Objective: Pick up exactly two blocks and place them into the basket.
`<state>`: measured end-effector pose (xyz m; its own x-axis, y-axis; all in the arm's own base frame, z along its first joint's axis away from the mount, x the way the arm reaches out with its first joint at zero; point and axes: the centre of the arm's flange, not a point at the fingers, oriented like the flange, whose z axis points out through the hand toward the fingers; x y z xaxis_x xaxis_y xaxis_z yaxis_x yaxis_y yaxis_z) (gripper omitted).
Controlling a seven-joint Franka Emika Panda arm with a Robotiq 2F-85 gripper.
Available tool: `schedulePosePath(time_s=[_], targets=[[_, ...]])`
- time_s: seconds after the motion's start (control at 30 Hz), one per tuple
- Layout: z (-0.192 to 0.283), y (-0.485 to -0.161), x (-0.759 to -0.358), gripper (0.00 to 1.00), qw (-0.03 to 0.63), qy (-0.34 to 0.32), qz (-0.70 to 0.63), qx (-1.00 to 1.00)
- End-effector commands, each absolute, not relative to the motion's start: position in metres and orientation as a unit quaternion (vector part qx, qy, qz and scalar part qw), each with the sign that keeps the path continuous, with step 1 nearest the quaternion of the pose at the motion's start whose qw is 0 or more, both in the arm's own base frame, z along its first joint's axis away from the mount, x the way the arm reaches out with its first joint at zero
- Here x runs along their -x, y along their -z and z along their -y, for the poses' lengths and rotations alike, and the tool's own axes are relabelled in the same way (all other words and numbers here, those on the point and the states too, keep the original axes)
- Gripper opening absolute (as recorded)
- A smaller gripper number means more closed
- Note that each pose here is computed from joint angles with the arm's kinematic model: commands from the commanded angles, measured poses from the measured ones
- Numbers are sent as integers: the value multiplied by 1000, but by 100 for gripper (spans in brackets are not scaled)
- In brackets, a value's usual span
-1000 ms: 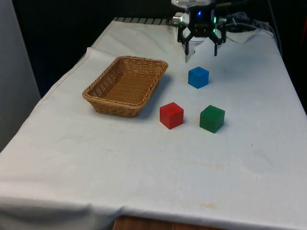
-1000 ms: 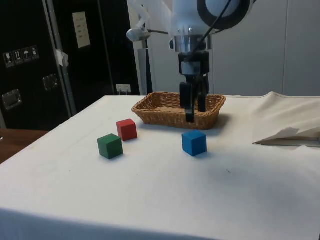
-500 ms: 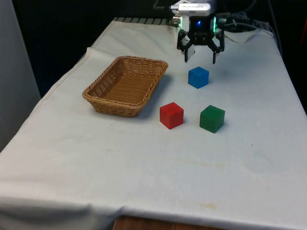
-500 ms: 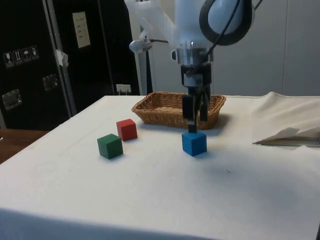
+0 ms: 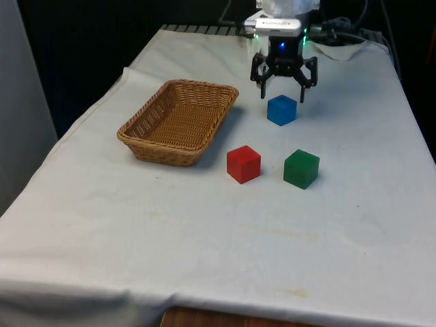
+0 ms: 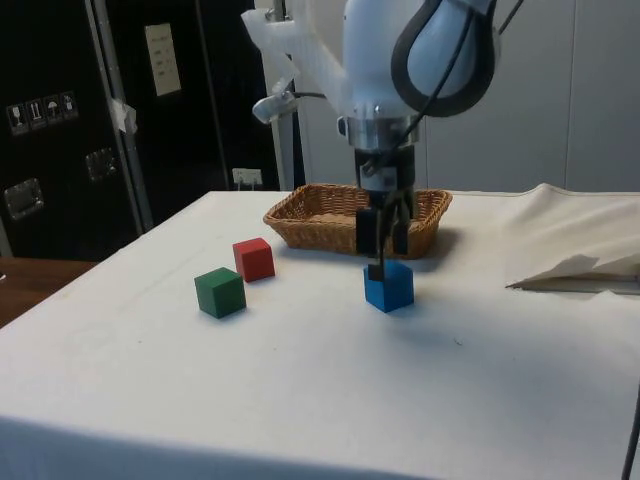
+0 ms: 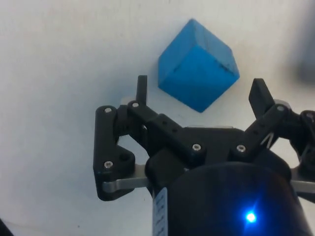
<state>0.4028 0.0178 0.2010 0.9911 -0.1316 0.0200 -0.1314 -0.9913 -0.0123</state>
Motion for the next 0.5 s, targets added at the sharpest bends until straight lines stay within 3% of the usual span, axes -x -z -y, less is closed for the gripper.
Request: schedulePosePath(time_s=[0.0, 0.47], targets=[[-21, -201, -405, 100, 10, 15, -71, 997], [-22, -178, -414, 100, -2, 11, -84, 996]])
